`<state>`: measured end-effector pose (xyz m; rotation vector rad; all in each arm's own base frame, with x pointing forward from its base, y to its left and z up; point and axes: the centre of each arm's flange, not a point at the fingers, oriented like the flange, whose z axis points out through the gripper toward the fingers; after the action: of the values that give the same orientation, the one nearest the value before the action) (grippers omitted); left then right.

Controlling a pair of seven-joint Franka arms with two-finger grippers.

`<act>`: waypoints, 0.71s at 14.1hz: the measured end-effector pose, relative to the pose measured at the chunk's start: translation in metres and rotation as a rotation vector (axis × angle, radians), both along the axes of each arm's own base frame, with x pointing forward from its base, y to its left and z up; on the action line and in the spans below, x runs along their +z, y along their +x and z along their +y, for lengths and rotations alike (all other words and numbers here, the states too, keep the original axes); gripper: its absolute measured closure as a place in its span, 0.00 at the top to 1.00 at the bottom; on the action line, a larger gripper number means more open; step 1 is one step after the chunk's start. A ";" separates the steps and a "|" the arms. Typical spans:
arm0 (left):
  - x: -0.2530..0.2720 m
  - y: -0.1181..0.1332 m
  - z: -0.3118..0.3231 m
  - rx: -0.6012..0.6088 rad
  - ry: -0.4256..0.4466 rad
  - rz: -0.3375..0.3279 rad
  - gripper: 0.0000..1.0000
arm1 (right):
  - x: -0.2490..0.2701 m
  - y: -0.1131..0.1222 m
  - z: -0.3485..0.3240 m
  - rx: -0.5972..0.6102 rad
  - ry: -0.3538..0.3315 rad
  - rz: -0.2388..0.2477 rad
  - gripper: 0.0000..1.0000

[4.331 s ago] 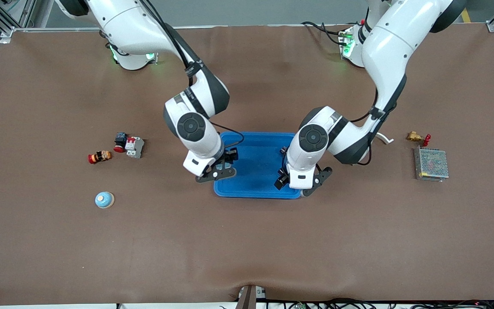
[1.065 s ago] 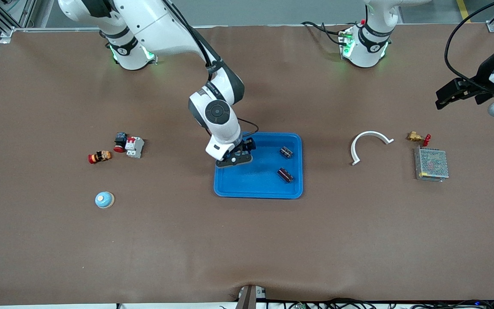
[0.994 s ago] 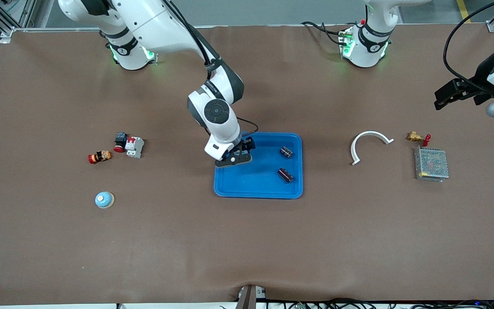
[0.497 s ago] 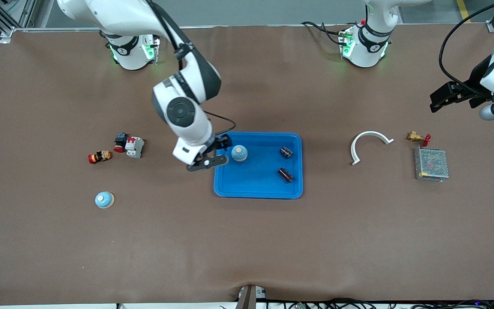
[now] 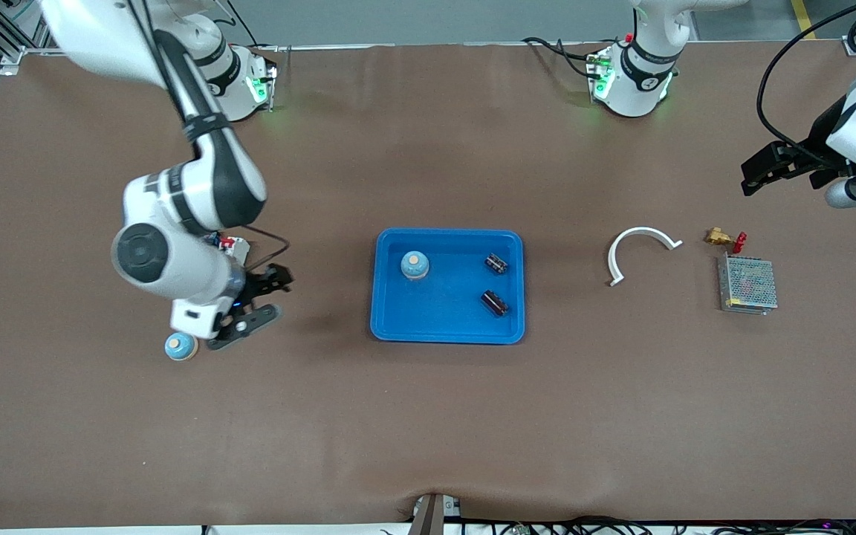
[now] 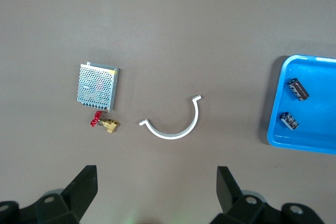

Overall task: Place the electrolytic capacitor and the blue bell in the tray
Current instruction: 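Open the right gripper and move it to the second blue bell, then lower the right gripper and grasp the second blue bell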

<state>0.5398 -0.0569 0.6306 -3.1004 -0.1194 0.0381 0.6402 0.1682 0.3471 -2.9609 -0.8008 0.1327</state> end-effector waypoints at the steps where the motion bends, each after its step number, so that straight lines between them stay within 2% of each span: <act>1: 0.000 0.000 0.000 0.000 0.000 -0.001 1.00 | 0.000 0.005 -0.022 0.019 -0.022 -0.009 1.00; 4: 0.000 0.000 0.000 0.000 0.000 -0.003 1.00 | -0.006 0.013 -0.061 0.040 -0.065 -0.013 1.00; 10: 0.000 0.000 0.001 0.001 0.000 -0.004 1.00 | -0.068 0.031 -0.160 0.198 -0.050 -0.070 1.00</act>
<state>0.5403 -0.0563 0.6311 -3.1010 -0.1211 0.0322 0.6717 0.0080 0.2793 -2.9405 -1.1154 0.0604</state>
